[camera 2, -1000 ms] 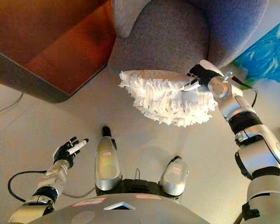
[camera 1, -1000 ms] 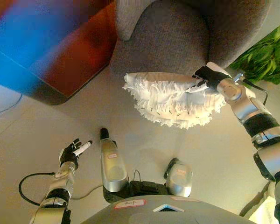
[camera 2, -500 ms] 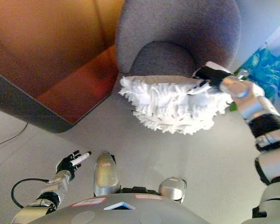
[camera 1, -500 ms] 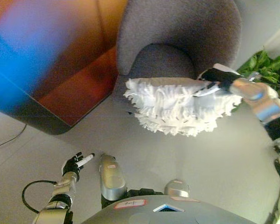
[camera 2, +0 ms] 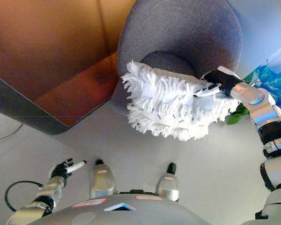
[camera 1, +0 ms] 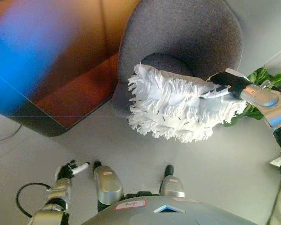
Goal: Pick up the pillow and put it on the sofa.
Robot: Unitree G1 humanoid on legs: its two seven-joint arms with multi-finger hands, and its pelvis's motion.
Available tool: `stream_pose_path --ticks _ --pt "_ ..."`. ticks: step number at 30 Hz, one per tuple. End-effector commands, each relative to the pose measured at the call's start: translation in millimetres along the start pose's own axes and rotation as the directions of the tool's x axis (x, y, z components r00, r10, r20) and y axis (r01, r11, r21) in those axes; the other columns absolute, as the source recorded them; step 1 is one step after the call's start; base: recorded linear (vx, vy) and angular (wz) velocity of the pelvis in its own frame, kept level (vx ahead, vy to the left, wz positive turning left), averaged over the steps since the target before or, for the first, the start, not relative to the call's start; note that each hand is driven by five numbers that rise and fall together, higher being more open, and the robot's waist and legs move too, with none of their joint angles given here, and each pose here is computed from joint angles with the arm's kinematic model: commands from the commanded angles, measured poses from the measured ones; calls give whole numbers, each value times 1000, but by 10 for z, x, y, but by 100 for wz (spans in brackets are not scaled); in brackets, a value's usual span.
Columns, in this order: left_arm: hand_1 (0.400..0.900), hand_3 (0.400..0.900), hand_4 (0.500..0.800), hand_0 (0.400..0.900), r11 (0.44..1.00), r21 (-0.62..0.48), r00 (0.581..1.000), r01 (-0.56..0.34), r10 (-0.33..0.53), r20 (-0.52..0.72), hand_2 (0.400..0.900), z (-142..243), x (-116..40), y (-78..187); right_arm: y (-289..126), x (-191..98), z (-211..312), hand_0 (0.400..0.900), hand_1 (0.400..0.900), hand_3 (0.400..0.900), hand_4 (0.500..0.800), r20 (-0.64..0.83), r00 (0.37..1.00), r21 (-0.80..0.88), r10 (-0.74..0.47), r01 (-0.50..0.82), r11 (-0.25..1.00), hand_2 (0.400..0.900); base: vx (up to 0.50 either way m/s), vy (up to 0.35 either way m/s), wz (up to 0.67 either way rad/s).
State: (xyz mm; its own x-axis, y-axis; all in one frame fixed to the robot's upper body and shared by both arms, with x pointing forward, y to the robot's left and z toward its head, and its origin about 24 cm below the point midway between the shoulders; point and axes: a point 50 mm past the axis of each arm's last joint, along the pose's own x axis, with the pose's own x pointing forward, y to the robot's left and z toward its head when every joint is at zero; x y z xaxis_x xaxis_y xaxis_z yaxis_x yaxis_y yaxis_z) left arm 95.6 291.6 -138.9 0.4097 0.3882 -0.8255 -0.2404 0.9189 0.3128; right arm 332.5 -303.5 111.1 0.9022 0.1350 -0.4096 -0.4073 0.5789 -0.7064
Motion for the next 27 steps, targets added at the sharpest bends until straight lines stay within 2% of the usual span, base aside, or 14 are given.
stream_pose_path --ticks 1,3,6,9,13,20,23,27 --pt "900 900 800 900 993 23 988 -119 116 102 900 232 -5 455 -940 -236 927 400 400 400 500 304 910 37 -281 283 958 400 368 -428 24" --pt "900 900 800 900 990 -55 987 -127 131 90 900 146 -30 453 -890 -265 1039 400 400 400 500 337 914 -29 -226 250 968 400 313 -296 -3" --pt "900 900 800 900 987 -106 987 -122 132 93 900 175 -16 433 -848 -232 1151 400 400 400 500 371 918 -51 -142 173 984 400 273 -453 -6" --pt "900 900 800 900 989 -95 989 -110 119 87 900 166 -5 394 -831 -177 1175 400 400 400 500 348 932 -62 -99 129 990 400 297 -560 5" --pt "900 900 800 900 991 -89 994 -100 104 33 900 -83 -40 369 -798 -146 1129 400 400 400 500 341 938 -27 -66 80 996 400 286 -296 -14" --pt "900 900 800 900 996 -38 996 -87 86 -2 900 -229 -86 380 -900 -203 957 400 400 400 500 295 948 48 -121 112 993 400 338 -48 -18" --pt "900 900 800 900 994 -38 995 -98 98 -20 900 -290 -107 458 -923 -170 892 400 400 400 500 295 952 102 -80 52 993 400 322 54 -51" --pt "900 900 800 900 997 2 997 -82 82 3 900 -187 -76 465 -891 -155 728 400 400 400 500 261 964 183 -47 -2 983 400 259 48 3"
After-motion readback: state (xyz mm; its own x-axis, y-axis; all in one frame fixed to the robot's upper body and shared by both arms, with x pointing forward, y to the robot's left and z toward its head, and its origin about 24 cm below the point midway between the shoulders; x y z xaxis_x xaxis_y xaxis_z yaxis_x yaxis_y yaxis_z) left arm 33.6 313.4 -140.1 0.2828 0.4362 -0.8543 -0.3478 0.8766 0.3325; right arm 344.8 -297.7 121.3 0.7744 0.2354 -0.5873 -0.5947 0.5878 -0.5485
